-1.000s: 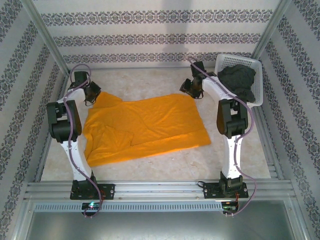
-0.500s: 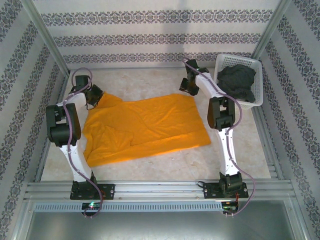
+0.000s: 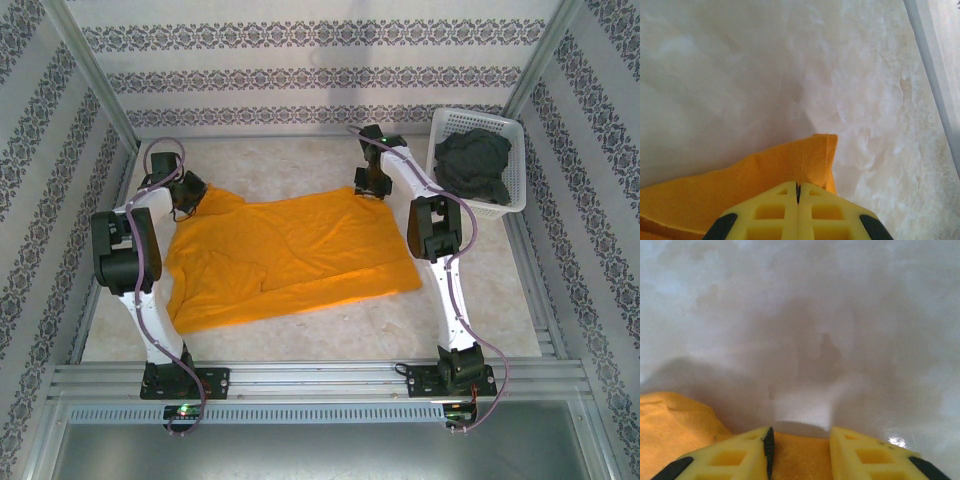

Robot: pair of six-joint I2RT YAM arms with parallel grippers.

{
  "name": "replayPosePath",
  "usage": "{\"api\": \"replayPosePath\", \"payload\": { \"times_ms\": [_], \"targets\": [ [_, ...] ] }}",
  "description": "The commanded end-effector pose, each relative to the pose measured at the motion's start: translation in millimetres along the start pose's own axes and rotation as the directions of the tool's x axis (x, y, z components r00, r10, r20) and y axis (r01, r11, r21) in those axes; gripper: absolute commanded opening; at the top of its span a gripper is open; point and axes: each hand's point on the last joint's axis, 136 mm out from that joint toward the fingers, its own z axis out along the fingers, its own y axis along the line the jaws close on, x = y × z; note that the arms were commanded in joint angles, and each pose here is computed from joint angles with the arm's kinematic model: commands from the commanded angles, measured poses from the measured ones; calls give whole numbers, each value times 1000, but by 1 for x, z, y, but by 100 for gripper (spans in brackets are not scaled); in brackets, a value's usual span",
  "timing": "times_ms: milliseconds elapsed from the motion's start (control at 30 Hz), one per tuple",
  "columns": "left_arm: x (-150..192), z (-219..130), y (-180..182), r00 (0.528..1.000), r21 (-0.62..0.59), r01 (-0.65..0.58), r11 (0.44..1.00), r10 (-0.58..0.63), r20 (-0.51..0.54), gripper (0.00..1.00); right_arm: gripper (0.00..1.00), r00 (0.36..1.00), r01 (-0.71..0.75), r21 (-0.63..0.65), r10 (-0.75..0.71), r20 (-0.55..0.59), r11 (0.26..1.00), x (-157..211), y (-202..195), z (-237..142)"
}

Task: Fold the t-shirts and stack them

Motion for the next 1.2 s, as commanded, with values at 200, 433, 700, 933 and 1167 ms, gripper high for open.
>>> {"api": "replayPosePath", "payload": {
  "times_ms": [200, 433, 700, 933, 1167],
  "targets": [
    [9, -40, -23, 1000, 49, -27, 998, 26, 16, 0, 0, 988, 75, -4, -74, 134, 997, -19, 1, -35],
    [22, -79, -21, 998, 20, -46, 999, 44, 53, 0, 0, 940, 187, -2, -178, 292, 982, -27, 11, -78],
    [43, -126, 1, 994, -33, -23, 999, 26, 102, 0, 0, 941, 208, 8, -202, 271, 978, 9, 5, -78],
    [60, -148, -3, 995, 54, -17, 998, 11, 103, 0, 24, 980, 20, -131, 6, 197, 991, 16, 4, -70],
    [74, -173, 0, 993, 85, -34, 996, 24, 113, 0, 37, 917, -382, -179, 397, 51, 906, 25, 16, -55]
  ]
}}
